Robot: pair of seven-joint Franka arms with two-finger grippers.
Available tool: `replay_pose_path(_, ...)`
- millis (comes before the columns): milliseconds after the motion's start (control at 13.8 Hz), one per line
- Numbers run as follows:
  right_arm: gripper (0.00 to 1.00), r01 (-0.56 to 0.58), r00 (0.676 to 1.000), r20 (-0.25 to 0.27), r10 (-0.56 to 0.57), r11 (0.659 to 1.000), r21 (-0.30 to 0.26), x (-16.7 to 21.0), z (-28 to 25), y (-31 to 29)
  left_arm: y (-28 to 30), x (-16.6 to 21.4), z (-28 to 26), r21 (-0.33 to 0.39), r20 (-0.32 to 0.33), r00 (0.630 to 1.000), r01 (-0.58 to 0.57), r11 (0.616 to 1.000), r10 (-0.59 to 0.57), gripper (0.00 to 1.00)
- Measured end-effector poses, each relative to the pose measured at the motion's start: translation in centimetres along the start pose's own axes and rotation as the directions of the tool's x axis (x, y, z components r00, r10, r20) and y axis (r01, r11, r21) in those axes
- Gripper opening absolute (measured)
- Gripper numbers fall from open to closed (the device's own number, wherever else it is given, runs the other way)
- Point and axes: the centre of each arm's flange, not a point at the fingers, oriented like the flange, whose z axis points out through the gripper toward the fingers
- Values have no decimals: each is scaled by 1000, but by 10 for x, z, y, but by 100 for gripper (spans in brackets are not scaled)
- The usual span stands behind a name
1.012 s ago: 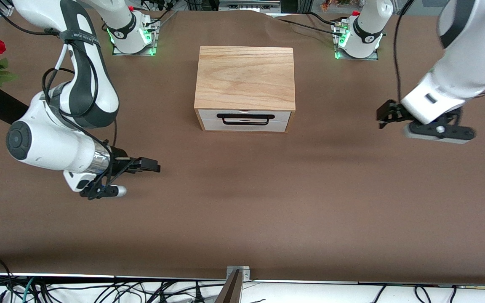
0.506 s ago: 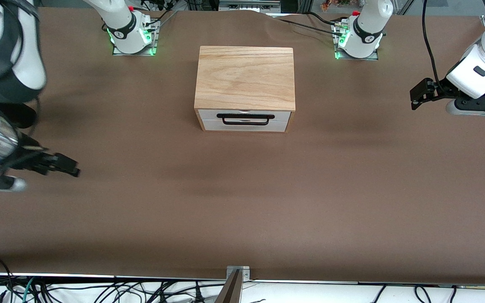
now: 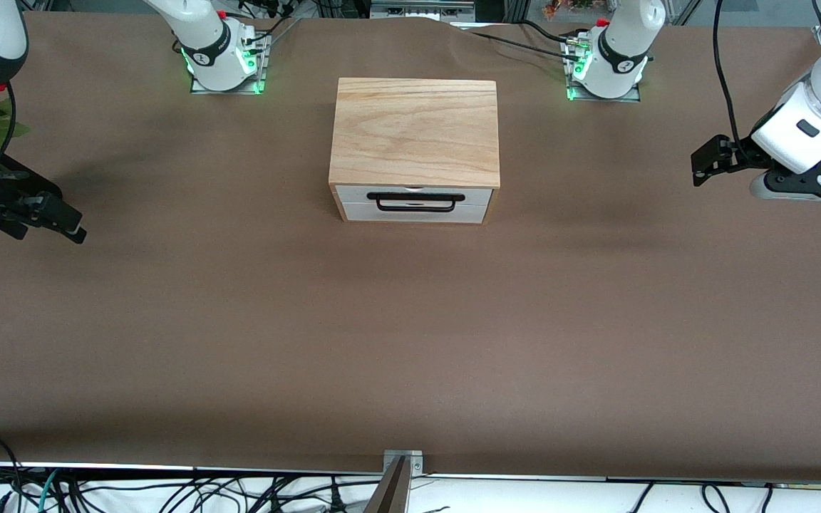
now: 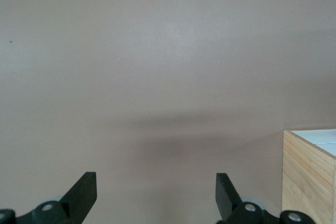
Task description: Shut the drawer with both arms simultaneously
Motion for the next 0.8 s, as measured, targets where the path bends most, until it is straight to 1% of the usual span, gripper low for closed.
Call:
replay_pose_path(434, 100, 37, 999, 27, -36, 999, -11, -11, 6, -16, -5, -1, -1, 0, 6, 1000, -11, 1000, 11, 100)
replay_pose_path(795, 100, 53, 998, 36, -51, 998, -47, -12, 6, -15, -5, -1, -3, -1, 5, 999, -36, 999, 36, 100)
